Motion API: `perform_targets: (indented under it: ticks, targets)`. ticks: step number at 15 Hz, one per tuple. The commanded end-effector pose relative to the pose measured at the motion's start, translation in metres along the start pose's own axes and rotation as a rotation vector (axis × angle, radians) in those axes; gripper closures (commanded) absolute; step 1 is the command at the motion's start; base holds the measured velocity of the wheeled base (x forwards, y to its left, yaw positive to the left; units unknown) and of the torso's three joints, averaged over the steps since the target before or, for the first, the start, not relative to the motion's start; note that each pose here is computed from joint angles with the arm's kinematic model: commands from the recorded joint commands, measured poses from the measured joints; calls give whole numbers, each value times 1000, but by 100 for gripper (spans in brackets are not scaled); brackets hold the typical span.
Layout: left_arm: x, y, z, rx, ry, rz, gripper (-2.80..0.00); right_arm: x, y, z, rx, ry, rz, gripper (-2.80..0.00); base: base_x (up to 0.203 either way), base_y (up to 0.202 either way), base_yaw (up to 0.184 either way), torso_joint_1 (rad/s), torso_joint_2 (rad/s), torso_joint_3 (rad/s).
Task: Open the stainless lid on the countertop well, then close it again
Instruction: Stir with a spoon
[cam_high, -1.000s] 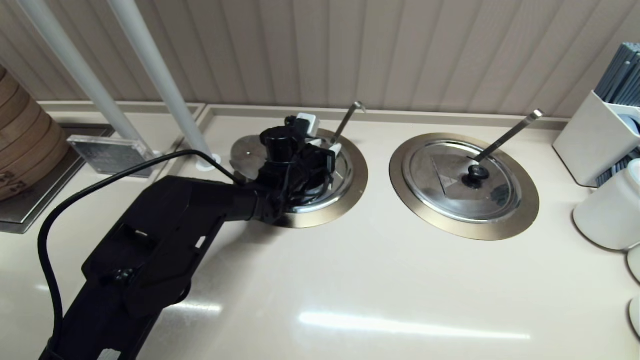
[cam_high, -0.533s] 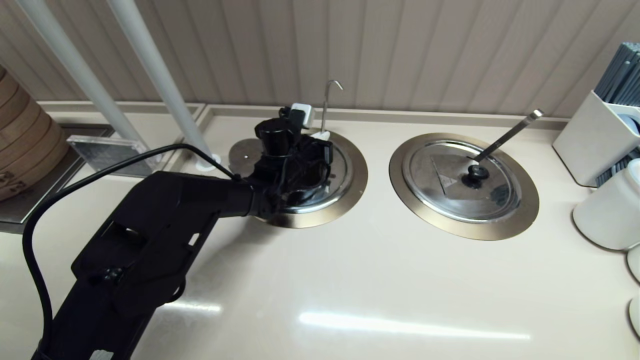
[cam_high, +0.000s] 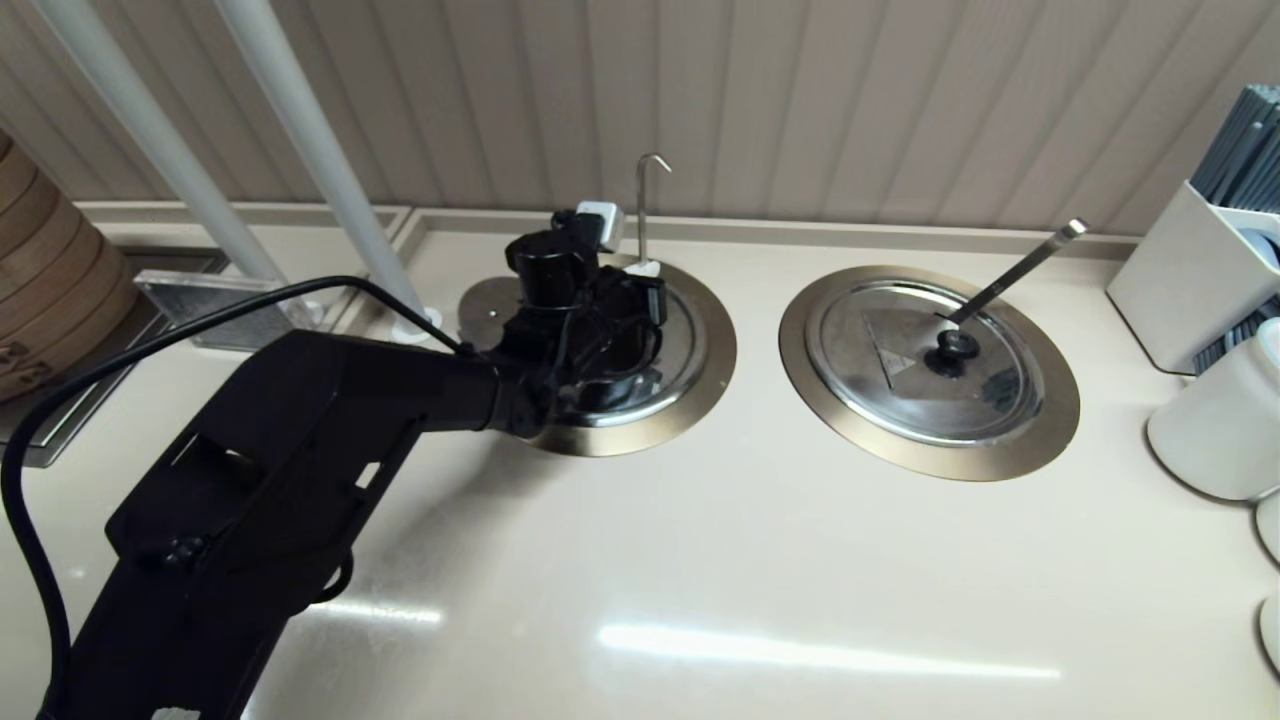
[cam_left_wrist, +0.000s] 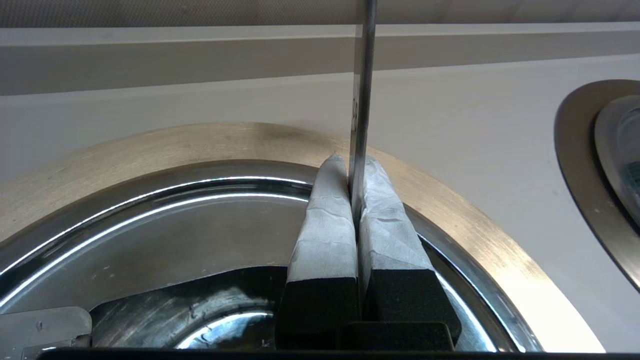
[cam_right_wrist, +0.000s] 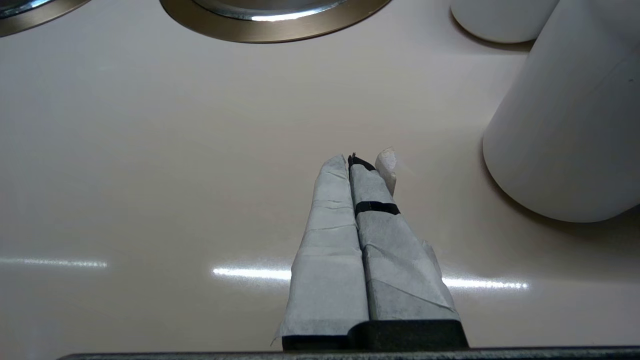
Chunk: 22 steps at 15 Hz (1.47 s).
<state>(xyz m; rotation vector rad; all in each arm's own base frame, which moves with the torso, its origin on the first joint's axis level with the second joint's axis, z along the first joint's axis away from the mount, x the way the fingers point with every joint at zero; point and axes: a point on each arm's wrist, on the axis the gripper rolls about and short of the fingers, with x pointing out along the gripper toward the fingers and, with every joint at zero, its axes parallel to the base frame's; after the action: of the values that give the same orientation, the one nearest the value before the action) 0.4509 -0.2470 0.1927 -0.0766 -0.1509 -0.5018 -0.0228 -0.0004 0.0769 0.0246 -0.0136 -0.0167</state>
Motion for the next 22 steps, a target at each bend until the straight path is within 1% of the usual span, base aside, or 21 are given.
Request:
perform_targets:
  ticks: [1, 4, 5, 8, 9, 10, 12, 13, 18, 19, 22]
  targets:
    - [-11, 0, 21, -2, -17, 1, 0, 0, 0, -1, 0, 4, 0, 0, 0, 0, 0, 0, 0, 0]
    - [-29, 0, 30, -2, 7, 5, 0, 0, 0, -1, 0, 4, 0, 0, 0, 0, 0, 0, 0, 0]
    - [-34, 1, 31, -1, 0, 11, 0, 0, 0, -1, 0, 4, 0, 0, 0, 0, 0, 0, 0, 0]
    - [-45, 11, 36, 0, -7, 67, 0, 0, 0, -1, 0, 4, 0, 0, 0, 0, 0, 0, 0, 0]
    - [-45, 16, 39, -11, -23, 105, 0, 0, 0, -1, 0, 4, 0, 0, 0, 0, 0, 0, 0, 0]
    - [-43, 18, 42, -13, -36, 115, 0, 0, 0, -1, 0, 4, 0, 0, 0, 0, 0, 0, 0, 0]
    - [-40, 20, 57, -11, -79, 123, 0, 0, 0, -1, 0, 4, 0, 0, 0, 0, 0, 0, 0, 0]
    - [-40, 20, 62, -10, -78, 124, 0, 0, 0, -1, 0, 4, 0, 0, 0, 0, 0, 0, 0, 0]
    - [-41, 18, 68, -18, -91, 116, 0, 0, 0, -1, 0, 4, 0, 0, 0, 0, 0, 0, 0, 0]
    - [-41, 17, 69, -27, -101, 114, 0, 0, 0, -1, 0, 4, 0, 0, 0, 0, 0, 0, 0, 0]
    - [-45, 11, 78, -116, -128, 91, 0, 0, 0, -1, 0, 4, 0, 0, 0, 0, 0, 0, 0, 0]
